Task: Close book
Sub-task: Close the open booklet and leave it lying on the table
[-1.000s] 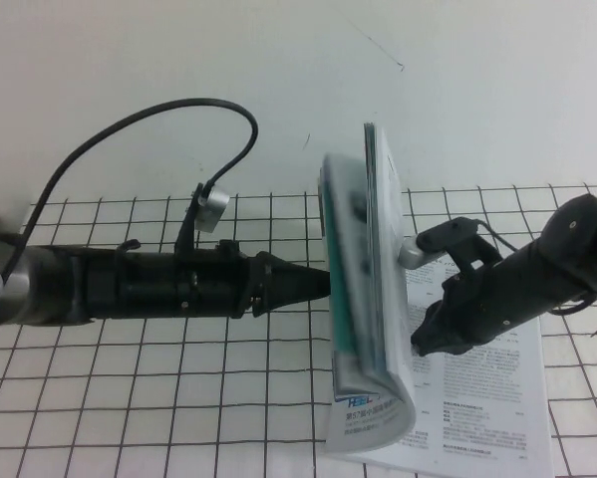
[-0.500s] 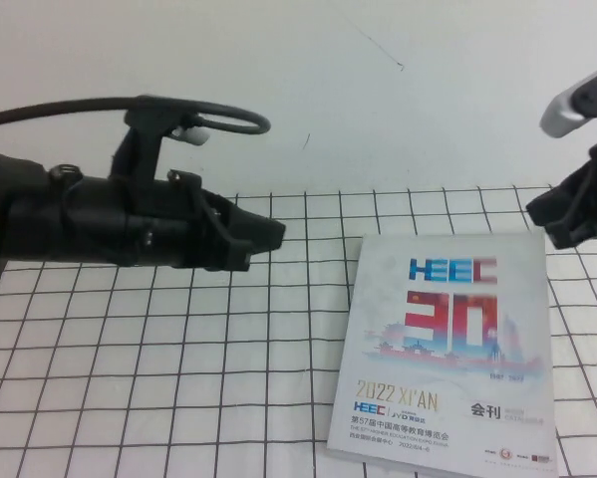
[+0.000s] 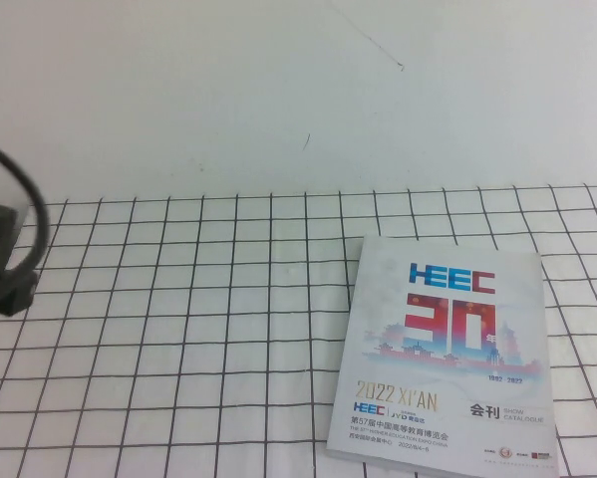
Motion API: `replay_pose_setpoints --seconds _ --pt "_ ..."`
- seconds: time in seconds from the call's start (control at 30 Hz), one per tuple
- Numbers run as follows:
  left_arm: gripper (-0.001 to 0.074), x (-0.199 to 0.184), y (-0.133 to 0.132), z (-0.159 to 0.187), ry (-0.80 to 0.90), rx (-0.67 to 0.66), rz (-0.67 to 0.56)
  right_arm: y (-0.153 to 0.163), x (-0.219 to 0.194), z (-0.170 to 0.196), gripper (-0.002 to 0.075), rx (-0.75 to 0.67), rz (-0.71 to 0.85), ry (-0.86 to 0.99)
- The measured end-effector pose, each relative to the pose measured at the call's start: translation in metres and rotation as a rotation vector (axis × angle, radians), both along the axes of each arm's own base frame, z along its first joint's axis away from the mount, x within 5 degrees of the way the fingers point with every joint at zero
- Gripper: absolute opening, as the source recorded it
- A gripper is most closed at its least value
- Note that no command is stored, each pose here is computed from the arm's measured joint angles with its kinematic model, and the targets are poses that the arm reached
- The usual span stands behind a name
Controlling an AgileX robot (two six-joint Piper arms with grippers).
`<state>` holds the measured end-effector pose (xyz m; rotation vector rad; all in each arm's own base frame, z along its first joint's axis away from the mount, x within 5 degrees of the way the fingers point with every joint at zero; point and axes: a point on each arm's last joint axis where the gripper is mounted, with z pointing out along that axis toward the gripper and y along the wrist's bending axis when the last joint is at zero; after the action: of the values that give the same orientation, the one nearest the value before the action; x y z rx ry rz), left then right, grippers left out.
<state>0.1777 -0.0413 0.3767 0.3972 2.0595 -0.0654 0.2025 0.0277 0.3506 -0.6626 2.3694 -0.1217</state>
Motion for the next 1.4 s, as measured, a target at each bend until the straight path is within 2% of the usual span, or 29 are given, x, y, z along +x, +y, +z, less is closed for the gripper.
replay_pose_setpoints --seconds 0.13,0.3,0.5,0.73,0.9,1.4 --pt "-0.0004 -0.037 0.012 -0.013 -0.107 -0.064 0.069 -0.006 -0.033 -0.007 -0.0003 0.026 -0.035 -0.108" --pt "-0.0004 -0.084 0.022 -0.045 -0.302 -0.164 0.072 -0.011 -0.071 -0.033 -0.0003 0.052 -0.038 -0.224" --pt "-0.0004 -0.11 0.027 -0.09 -0.399 -0.193 0.065 -0.016 -0.111 -0.072 -0.0003 0.094 -0.063 -0.265" --pt "-0.0004 -0.118 0.029 -0.118 -0.395 -0.193 0.065 -0.018 -0.136 -0.09 -0.0003 0.121 -0.081 -0.214" --pt "-0.0004 -0.118 0.029 -0.122 -0.38 -0.189 0.066 -0.018 -0.139 -0.094 -0.0003 0.121 -0.083 -0.159" --pt "-0.0004 -0.118 0.029 -0.126 -0.367 -0.186 0.067 -0.018 -0.14 -0.094 -0.0003 0.124 -0.085 -0.158"
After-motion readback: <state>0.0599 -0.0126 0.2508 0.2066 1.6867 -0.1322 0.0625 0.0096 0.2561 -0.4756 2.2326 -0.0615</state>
